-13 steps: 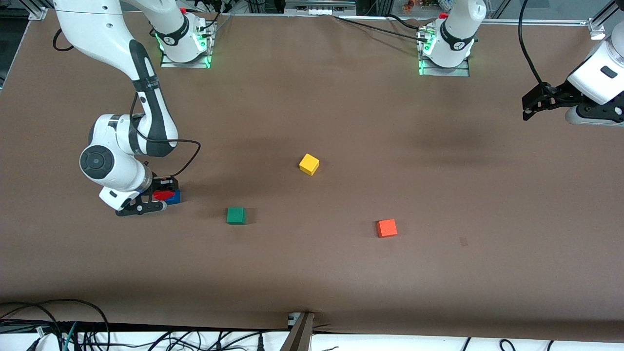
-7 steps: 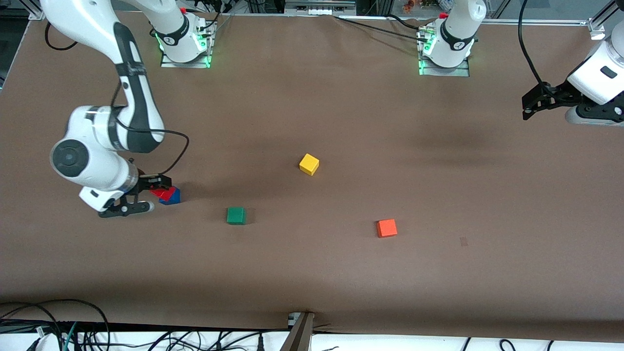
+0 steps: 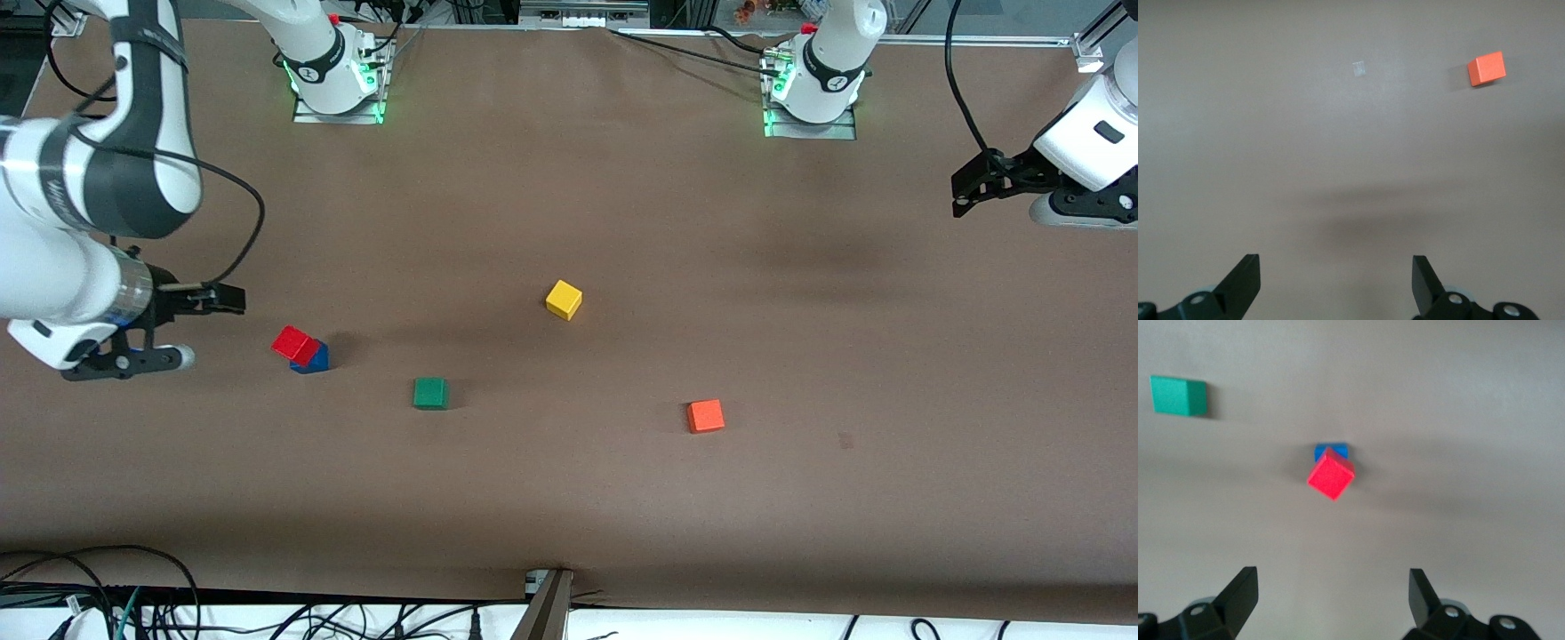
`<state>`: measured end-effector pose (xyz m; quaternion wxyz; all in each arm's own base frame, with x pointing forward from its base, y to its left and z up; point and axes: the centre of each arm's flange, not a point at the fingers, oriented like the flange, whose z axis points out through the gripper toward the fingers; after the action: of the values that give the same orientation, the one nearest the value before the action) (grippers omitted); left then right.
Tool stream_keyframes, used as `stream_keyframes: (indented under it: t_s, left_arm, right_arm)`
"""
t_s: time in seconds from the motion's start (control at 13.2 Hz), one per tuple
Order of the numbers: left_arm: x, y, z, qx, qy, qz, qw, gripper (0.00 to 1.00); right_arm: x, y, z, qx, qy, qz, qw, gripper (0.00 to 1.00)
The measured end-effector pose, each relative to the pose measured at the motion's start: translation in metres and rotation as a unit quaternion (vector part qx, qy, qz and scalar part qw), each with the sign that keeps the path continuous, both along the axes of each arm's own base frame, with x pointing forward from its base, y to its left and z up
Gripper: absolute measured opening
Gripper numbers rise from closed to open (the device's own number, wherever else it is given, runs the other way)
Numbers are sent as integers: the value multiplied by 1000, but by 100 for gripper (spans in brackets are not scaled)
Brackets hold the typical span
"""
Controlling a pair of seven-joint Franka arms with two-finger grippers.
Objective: Pass red block to right arm, stack on blue
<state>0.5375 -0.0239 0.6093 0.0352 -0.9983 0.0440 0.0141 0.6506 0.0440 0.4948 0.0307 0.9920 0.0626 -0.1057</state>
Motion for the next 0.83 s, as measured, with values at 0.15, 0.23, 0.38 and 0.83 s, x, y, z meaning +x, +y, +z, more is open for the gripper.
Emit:
stream_keyframes:
  t_s: [0.15,0.23,0.38,0.83]
  left_arm:
    - [0,0,0,0,0,0,1000,100]
    - [0,0,0,0,0,0,1000,100]
    - [0,0,0,0,0,0,1000,100]
    - [-1,0,0,0,4,1,1000,100]
  right_arm:
    - [-8,-3,29,2,4,-3,1000,100]
    - [-12,-4,43,6,2,-4,1000,100]
    - [-21,-11,64,15,-5,-17,1000,100]
    - [-57,-26,92,19,-5,-80,997,100]
